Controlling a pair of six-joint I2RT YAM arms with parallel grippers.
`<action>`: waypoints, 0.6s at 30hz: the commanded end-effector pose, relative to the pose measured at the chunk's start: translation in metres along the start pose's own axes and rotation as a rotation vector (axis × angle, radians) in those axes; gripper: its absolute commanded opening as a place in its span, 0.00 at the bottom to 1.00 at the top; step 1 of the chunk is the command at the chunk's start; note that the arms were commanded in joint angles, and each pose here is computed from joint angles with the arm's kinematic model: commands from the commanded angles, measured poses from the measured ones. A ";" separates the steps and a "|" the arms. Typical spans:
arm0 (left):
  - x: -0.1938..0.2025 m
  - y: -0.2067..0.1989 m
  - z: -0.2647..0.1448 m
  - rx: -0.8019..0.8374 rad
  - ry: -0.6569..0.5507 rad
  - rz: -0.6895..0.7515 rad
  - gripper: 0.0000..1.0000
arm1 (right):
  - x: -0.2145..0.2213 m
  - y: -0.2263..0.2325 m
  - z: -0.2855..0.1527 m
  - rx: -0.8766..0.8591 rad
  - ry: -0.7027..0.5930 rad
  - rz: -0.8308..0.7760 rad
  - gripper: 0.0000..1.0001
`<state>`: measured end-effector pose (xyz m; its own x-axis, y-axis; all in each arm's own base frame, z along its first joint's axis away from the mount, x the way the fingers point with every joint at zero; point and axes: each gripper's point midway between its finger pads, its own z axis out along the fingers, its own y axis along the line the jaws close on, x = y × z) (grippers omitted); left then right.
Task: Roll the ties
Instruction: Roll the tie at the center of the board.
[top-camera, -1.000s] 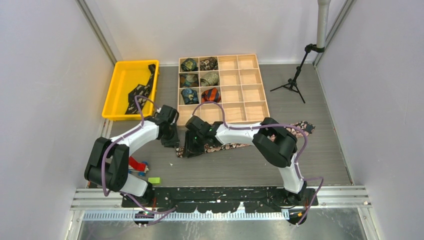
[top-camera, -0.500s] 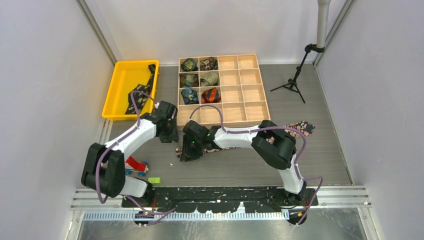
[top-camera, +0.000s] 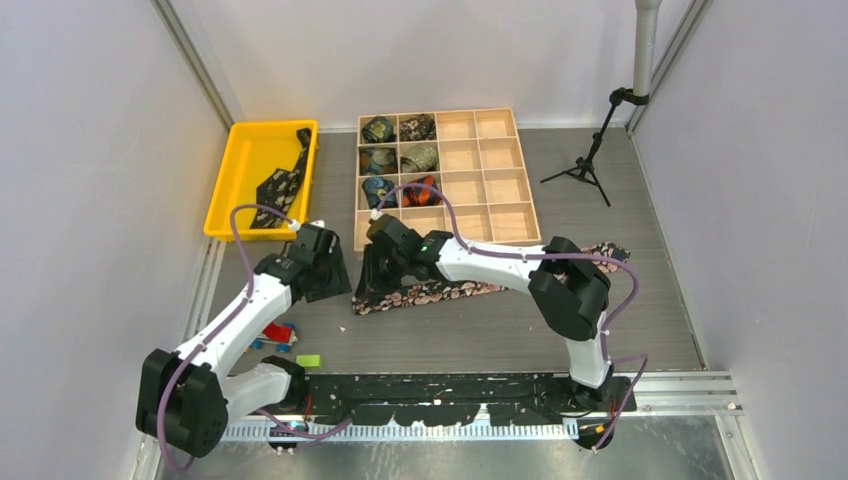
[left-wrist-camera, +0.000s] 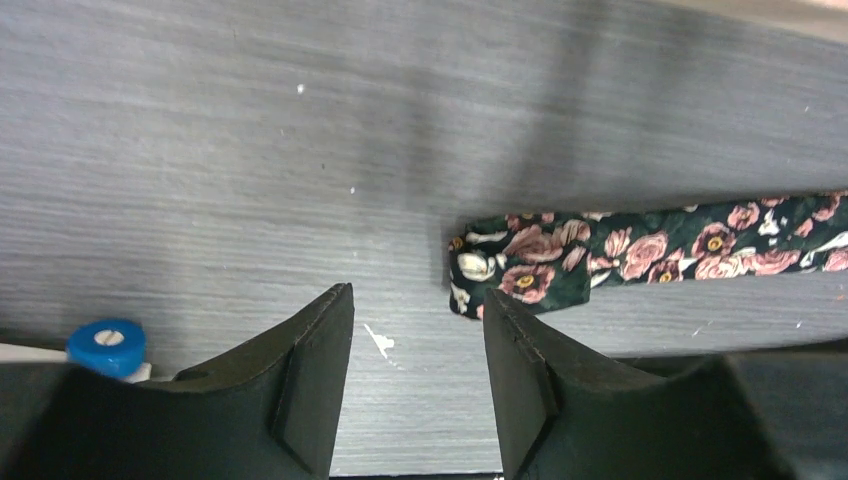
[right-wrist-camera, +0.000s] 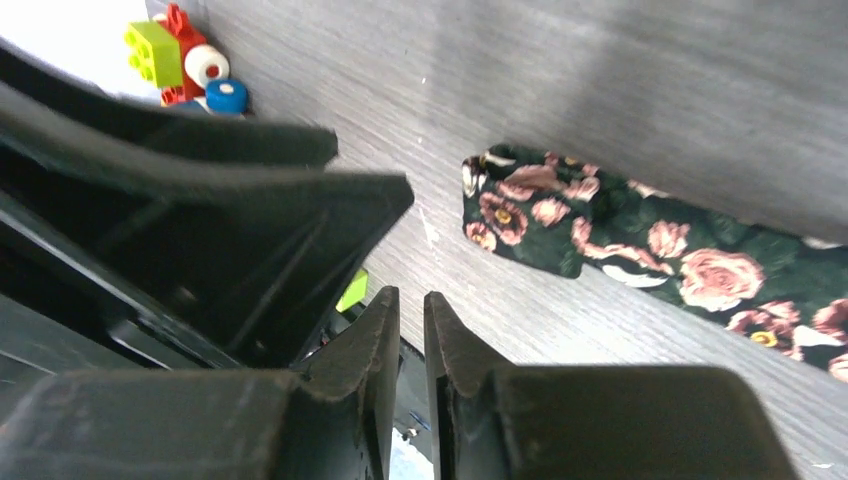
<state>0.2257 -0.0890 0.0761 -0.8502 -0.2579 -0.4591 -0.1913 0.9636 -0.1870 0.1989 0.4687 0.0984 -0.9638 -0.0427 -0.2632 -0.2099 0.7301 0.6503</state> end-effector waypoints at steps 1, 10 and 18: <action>0.011 -0.006 -0.003 0.069 -0.002 -0.056 0.52 | -0.021 -0.004 0.002 0.006 -0.009 -0.017 0.19; 0.022 -0.009 -0.002 0.117 0.007 -0.078 0.52 | -0.019 -0.018 0.022 0.020 0.031 -0.007 0.15; 0.025 -0.014 0.000 0.151 0.015 -0.074 0.51 | -0.014 -0.035 0.032 0.048 0.047 0.003 0.13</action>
<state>0.2012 -0.0992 0.0631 -0.8543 -0.3109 -0.4166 -0.1992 0.9361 -0.2900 0.2205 0.4580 0.0439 -0.9785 -0.0625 -0.1966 -0.1686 0.7914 0.5876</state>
